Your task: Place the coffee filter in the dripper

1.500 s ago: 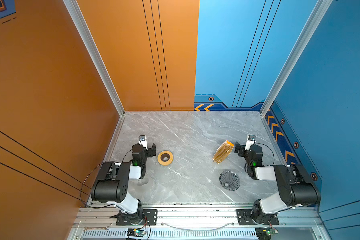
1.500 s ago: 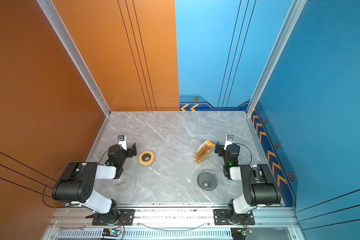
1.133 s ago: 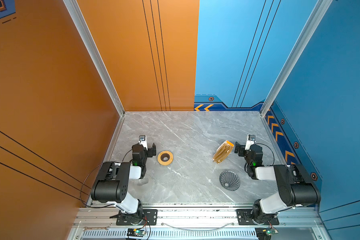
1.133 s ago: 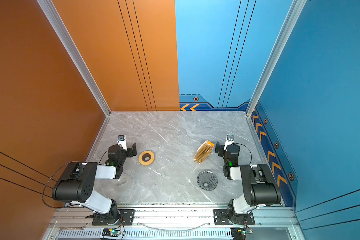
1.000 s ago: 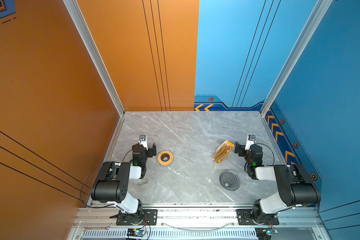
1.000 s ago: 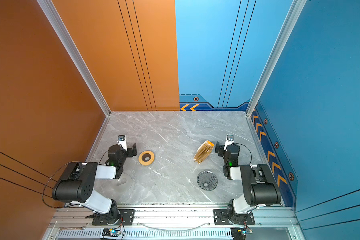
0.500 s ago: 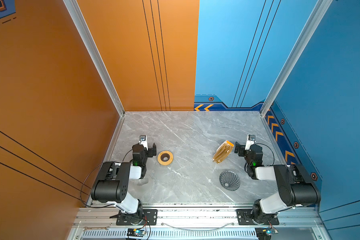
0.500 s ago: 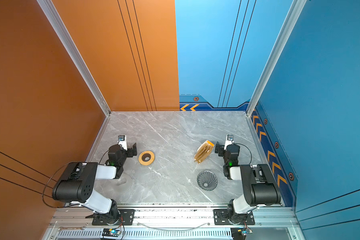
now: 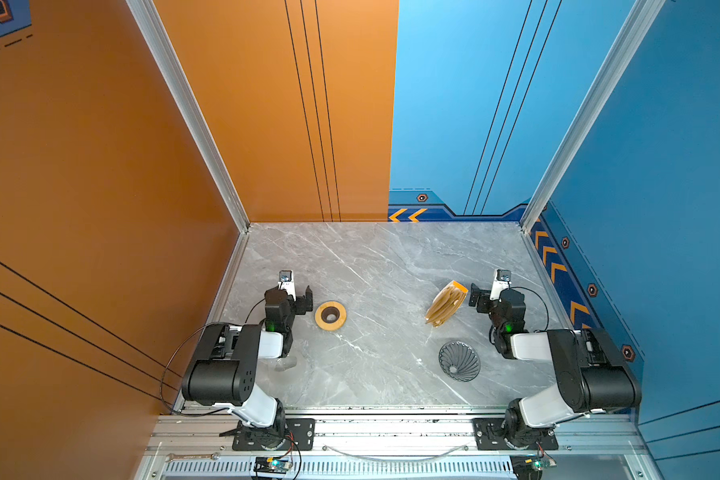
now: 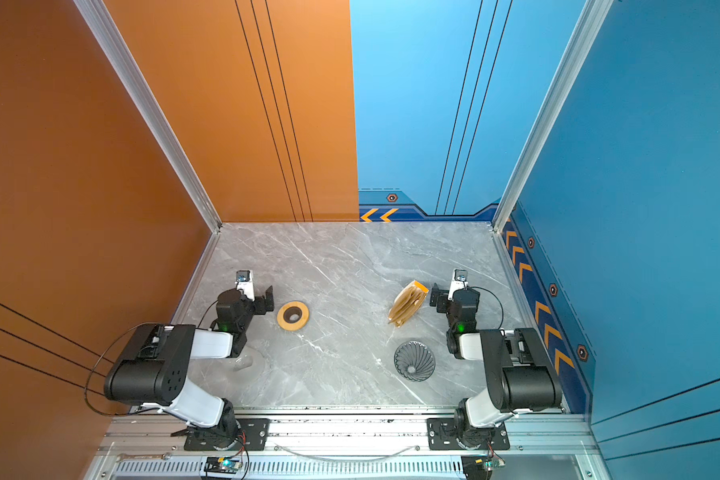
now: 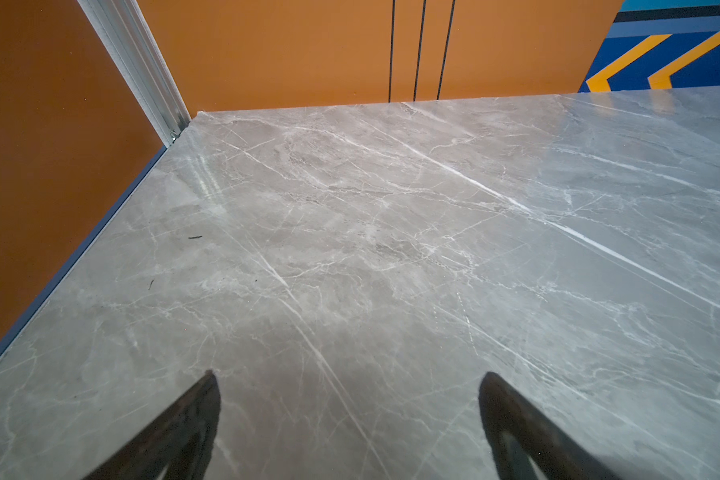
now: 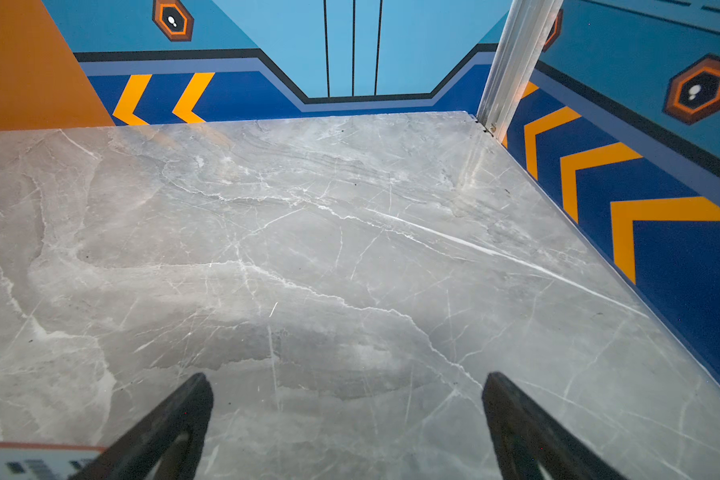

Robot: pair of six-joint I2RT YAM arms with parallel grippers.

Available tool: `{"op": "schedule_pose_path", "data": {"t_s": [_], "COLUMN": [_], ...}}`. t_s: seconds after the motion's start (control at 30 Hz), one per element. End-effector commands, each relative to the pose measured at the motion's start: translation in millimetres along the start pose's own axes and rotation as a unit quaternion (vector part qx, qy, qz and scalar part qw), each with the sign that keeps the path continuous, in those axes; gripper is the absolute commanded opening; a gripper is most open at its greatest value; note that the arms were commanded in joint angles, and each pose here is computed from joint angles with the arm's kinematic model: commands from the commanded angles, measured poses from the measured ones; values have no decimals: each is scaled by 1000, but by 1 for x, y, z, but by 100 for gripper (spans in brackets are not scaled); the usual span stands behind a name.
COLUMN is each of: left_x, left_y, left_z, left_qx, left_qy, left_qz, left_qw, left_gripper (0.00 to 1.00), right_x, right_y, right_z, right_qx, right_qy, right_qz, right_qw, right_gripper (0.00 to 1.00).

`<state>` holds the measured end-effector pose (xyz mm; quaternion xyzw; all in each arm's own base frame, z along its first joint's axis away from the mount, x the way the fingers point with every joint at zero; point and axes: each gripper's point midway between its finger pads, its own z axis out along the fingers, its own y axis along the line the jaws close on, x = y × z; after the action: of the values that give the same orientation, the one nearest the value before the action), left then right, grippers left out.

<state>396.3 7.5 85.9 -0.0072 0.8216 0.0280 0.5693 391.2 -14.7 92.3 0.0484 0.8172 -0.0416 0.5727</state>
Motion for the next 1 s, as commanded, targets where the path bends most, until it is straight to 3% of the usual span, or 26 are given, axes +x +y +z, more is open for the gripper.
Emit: {"op": "schedule_pose_path", "data": {"t_s": [0.0,0.43,0.97], "left_x": [-2,-4,-14], "left_y": [-1,3,12], "left_z": [-1,-6,-12], "left_qx": [16,1,-34], "left_qy": [-2,-19,-15], "left_qz": [-13,-16,-16], "left_qw": [1000,1000,999], "left_gripper": [98,98,98], "right_x": [0,-1,-13], "right_y": [-2,-9,-4], "right_z": [2,-5,-8], "right_qx": [10,5,6], "right_qy": [6,-16,-5], "right_qz": [4,27,10], "right_qw": [1000,999,1000], "right_gripper": [100,100,100]}}
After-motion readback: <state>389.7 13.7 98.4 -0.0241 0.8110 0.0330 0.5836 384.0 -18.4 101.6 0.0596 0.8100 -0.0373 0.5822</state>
